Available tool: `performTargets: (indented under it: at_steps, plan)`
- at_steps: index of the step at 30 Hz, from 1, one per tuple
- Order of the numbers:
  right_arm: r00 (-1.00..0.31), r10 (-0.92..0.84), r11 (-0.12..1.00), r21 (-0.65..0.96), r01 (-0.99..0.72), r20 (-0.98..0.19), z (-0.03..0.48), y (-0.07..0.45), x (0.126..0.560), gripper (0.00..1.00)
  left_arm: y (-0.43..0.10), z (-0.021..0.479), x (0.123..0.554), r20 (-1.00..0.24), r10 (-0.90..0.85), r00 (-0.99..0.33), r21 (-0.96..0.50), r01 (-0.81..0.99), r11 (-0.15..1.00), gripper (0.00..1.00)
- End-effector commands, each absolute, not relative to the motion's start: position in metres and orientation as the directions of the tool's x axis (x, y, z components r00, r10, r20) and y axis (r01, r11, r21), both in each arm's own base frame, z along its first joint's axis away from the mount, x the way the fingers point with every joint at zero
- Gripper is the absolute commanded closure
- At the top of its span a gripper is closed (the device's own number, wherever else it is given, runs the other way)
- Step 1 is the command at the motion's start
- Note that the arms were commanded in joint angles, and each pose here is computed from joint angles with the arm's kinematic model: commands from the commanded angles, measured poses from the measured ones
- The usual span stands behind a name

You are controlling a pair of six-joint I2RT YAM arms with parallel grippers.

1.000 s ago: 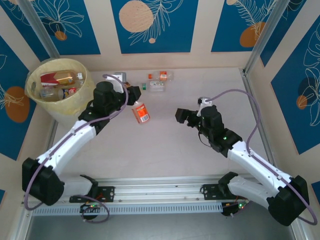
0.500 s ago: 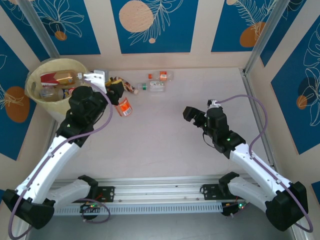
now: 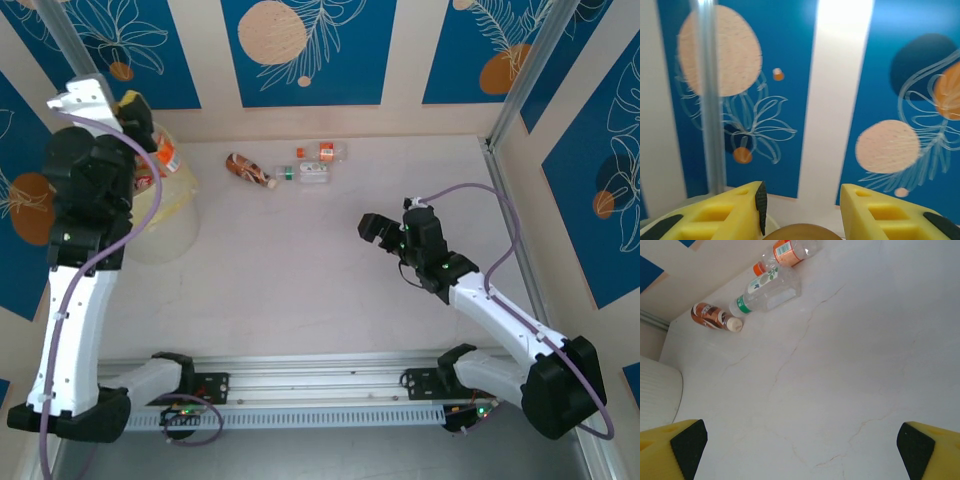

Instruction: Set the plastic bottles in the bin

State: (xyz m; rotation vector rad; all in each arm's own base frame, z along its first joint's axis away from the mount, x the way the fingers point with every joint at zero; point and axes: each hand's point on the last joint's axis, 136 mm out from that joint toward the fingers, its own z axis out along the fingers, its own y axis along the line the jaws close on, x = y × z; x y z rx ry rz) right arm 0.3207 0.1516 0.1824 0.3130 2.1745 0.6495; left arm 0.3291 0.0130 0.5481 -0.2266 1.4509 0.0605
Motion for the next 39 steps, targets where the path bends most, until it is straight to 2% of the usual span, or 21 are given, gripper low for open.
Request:
performTargets:
  at_steps: [1, 9, 13, 18, 20, 24, 28, 33, 35, 39]
  plan:
    - [-0.627, 0.411, 0.827, 0.56, -0.049, -0.662, 0.198, 0.16, 0.325, 0.01, 0.037, 0.538, 0.333, -0.985, -0.153, 0.076, -0.167, -0.238, 0.957, 1.0]
    - [-0.631, 0.406, 0.838, 0.545, -0.032, -0.661, 0.194, 0.156, 0.323, 0.01, 0.087, 0.507, 0.377, -0.968, -0.251, 0.016, -0.244, -0.308, 0.92, 1.0]
    - [-0.632, 0.411, 0.843, 0.537, -0.009, -0.656, 0.192, 0.152, 0.323, 0.01, 0.101, 0.481, 0.407, -0.966, -0.254, -0.043, -0.225, -0.339, 0.913, 1.0]
    - [-0.634, 0.419, 0.844, 0.537, 0.007, -0.65, 0.19, 0.15, 0.322, 0.0, 0.109, 0.462, 0.434, -0.972, -0.233, -0.015, -0.214, -0.344, 0.914, 1.0]
    - [-0.635, 0.42, 0.844, 0.536, 0.01, -0.649, 0.19, 0.15, 0.322, 0.0, 0.109, 0.452, 0.445, -0.971, -0.234, -0.052, -0.204, -0.335, 0.92, 1.0]
    - [-0.637, 0.425, 0.844, 0.536, 0.021, -0.644, 0.189, 0.149, 0.321, 0.01, 0.102, 0.422, 0.46, -0.952, -0.224, -0.206, -0.157, -0.301, 0.941, 1.0]
    - [-0.639, 0.426, 0.848, 0.528, 0.036, -0.64, 0.186, 0.146, 0.32, 0.0, 0.103, 0.399, 0.461, -0.884, -0.292, -0.365, -0.176, -0.32, 0.931, 1.0]
    - [-0.639, 0.432, 0.847, 0.53, 0.045, -0.636, 0.184, 0.146, 0.321, 0.0, 0.106, 0.377, 0.465, -0.849, -0.317, -0.422, -0.169, -0.353, 0.92, 0.98]
    - [-0.642, 0.432, 0.847, 0.53, 0.047, -0.634, 0.184, 0.146, 0.32, 0.01, 0.101, 0.368, 0.47, -0.834, -0.329, -0.443, -0.19, -0.329, 0.925, 0.86]
    - [-0.644, 0.436, 0.847, 0.529, 0.057, -0.629, 0.183, 0.145, 0.32, 0.01, 0.085, 0.359, 0.485, -0.802, -0.335, -0.495, -0.239, -0.248, 0.939, 0.33]
